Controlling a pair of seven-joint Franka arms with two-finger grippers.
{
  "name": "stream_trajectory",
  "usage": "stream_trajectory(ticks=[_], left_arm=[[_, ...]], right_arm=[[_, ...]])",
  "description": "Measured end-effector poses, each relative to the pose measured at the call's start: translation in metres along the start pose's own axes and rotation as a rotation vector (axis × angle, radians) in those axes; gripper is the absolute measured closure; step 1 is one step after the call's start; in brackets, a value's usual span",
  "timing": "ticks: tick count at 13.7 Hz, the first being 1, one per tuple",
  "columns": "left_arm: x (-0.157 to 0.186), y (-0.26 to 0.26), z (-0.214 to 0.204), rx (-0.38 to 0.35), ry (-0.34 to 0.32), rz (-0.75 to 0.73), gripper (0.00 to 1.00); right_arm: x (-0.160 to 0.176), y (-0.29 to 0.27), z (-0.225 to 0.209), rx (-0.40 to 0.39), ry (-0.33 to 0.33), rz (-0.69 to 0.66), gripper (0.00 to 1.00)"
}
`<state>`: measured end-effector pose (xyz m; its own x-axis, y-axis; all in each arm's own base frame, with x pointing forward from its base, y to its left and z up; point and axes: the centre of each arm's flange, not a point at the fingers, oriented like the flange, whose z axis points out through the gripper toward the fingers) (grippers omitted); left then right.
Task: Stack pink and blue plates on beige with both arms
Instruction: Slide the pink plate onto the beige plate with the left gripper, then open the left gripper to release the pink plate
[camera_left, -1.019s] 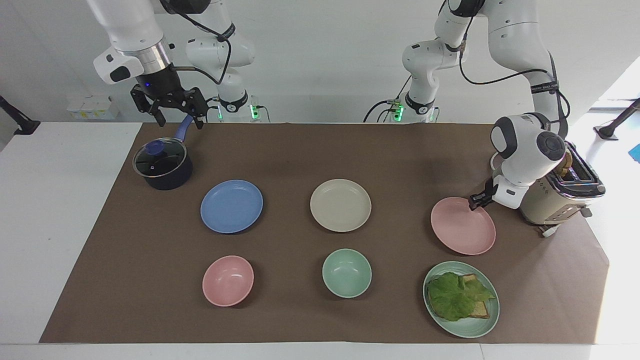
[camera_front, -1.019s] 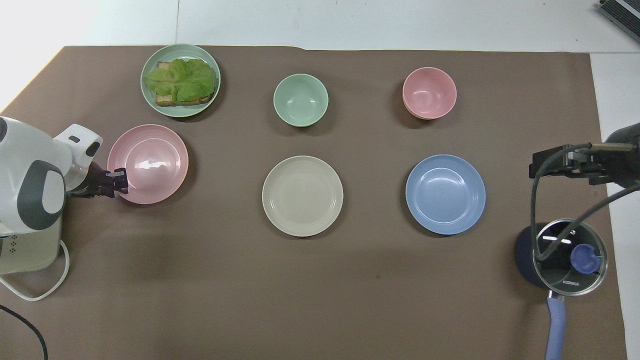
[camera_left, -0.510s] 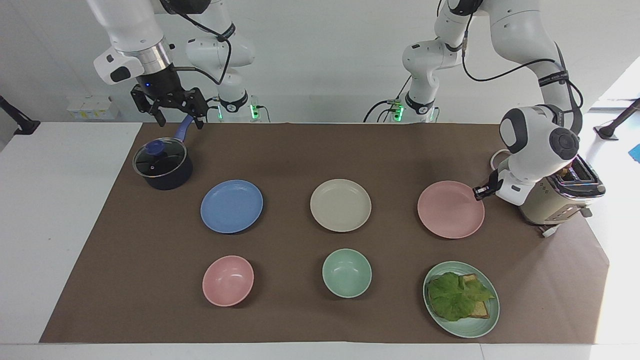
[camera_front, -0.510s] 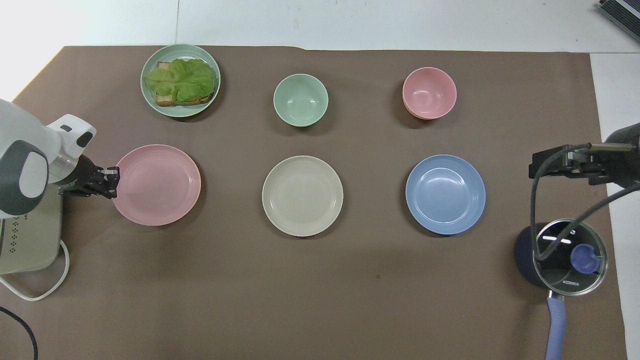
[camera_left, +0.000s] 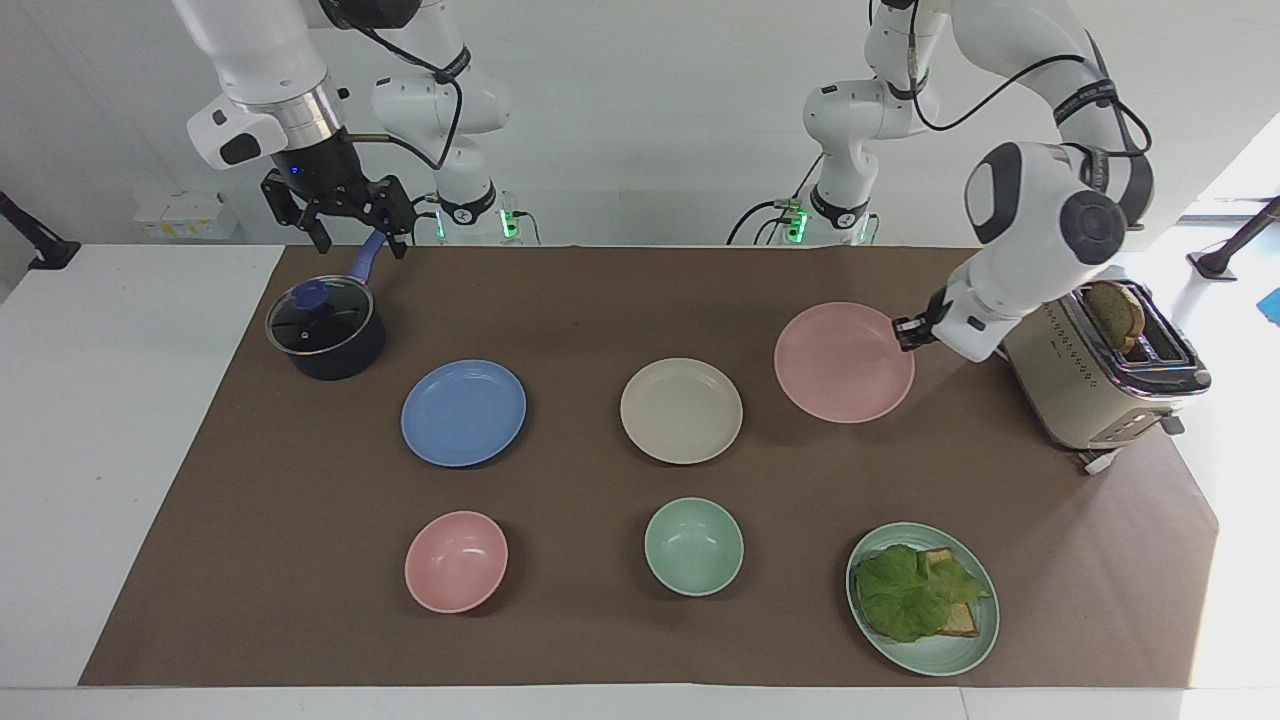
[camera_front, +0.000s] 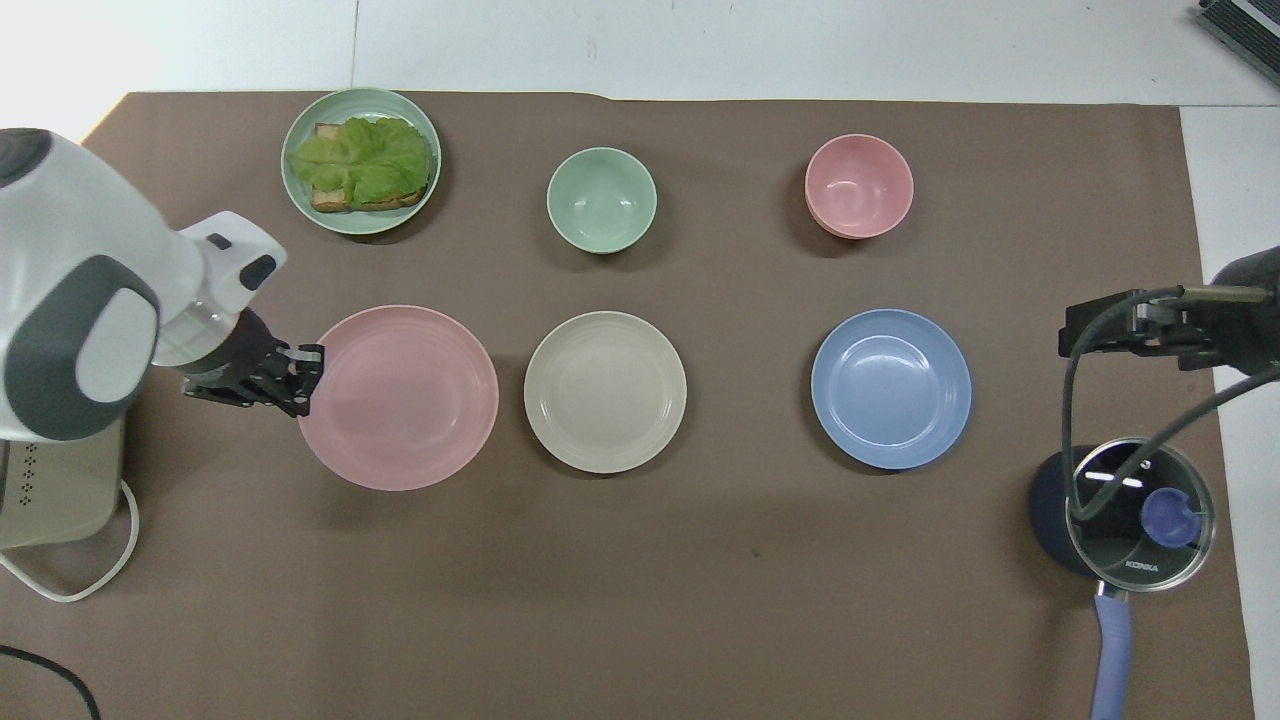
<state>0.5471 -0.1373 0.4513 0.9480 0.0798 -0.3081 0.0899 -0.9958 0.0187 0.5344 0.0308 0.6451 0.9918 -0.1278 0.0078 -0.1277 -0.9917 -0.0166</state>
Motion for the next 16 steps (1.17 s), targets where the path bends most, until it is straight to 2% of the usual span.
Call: stream_trajectory(ticks=[3,6,10,13,16], left_arm=[[-0.024,0.074,0.013,-0.047,0.002,0.031,0.96],[-0.027,0.119,0.043,-0.076,0.082,0.025,0.96],[0.001,0.132,0.086,-0.112,0.142,0.015,0.96],[0.004,0.133,0.088,-0.119,0.154,0.014,0.95],[0.004,0.135,0.087,-0.124,0.166,0.017,0.67]], right_arm=[[0.0,0.001,0.0,0.0,0.0,0.001,0.0],[0.0,0.001,0.0,0.0,0.0,0.002,0.0],[0.0,0.001,0.0,0.0,-0.001,0.002,0.0],[0.0,0.001,0.001,0.0,-0.002,0.002,0.0],[0.0,0.001,0.001,0.0,-0.001,0.002,0.0]])
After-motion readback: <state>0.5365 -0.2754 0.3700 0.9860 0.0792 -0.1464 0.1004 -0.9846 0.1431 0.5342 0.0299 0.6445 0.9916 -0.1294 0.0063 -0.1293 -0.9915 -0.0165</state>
